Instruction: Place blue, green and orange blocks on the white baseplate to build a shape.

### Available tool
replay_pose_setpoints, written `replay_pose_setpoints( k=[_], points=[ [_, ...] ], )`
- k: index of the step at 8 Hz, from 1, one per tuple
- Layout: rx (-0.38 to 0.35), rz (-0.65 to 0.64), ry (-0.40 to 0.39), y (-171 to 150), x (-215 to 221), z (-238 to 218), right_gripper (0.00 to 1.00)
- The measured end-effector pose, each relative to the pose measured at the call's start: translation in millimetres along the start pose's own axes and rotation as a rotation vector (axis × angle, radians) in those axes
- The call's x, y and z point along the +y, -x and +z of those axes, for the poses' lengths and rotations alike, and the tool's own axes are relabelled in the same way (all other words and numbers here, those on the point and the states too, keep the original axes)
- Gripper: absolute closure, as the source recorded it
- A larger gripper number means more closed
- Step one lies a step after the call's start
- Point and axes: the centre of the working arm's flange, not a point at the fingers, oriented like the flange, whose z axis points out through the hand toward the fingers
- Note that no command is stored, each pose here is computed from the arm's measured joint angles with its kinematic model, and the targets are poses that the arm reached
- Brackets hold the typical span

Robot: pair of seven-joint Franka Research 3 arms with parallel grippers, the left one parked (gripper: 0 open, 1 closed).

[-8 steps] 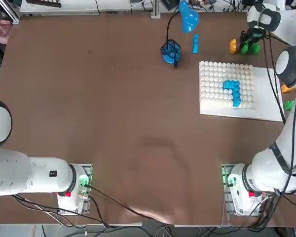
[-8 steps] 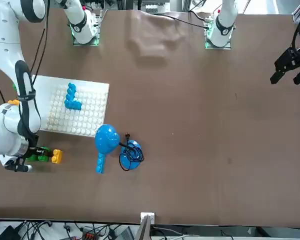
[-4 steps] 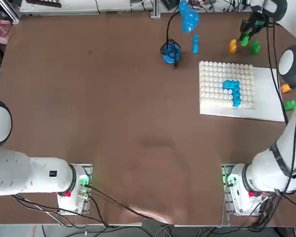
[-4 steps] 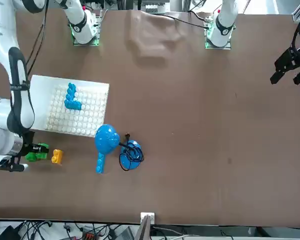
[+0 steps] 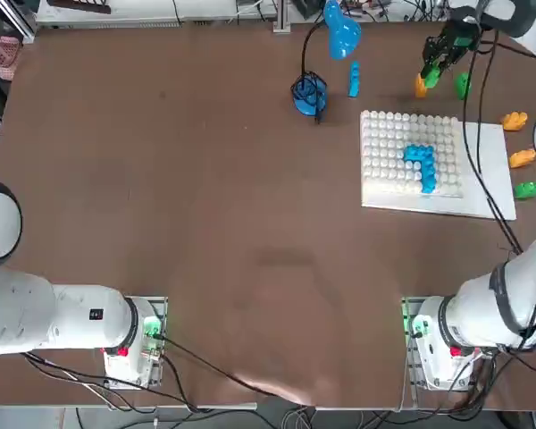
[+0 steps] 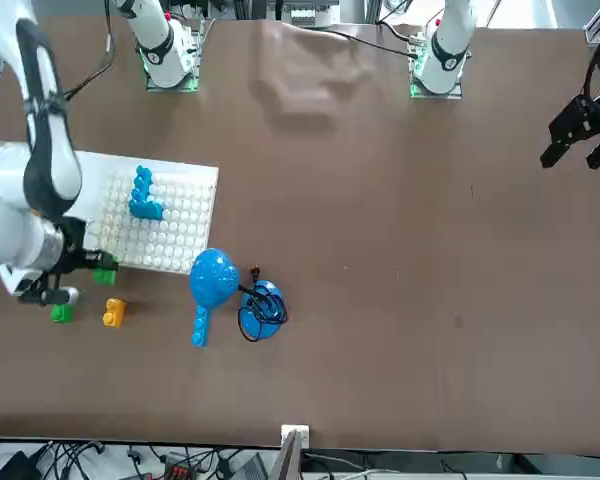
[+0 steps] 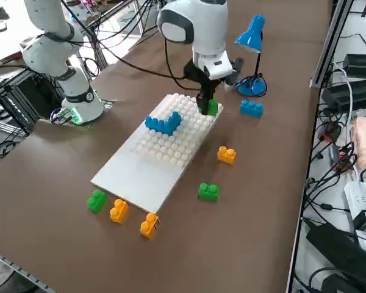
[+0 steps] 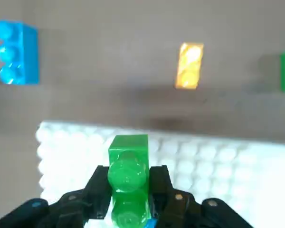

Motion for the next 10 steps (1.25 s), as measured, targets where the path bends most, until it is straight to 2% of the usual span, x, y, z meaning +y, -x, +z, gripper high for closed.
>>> replay_pose_setpoints(
  k=[3,5,7,10],
  points=[
    [0.032,0.049,0.023,98.4,-55.6,15.5,0.61],
    [0.053,0.08,0.032,149.9,-76.4,44.4,0.61],
    [0.061,0.093,0.036,176.7,-73.3,67.2,0.61],
    [0.057,0.12,0.039,198.3,-55.9,94.8,0.61]
  ],
)
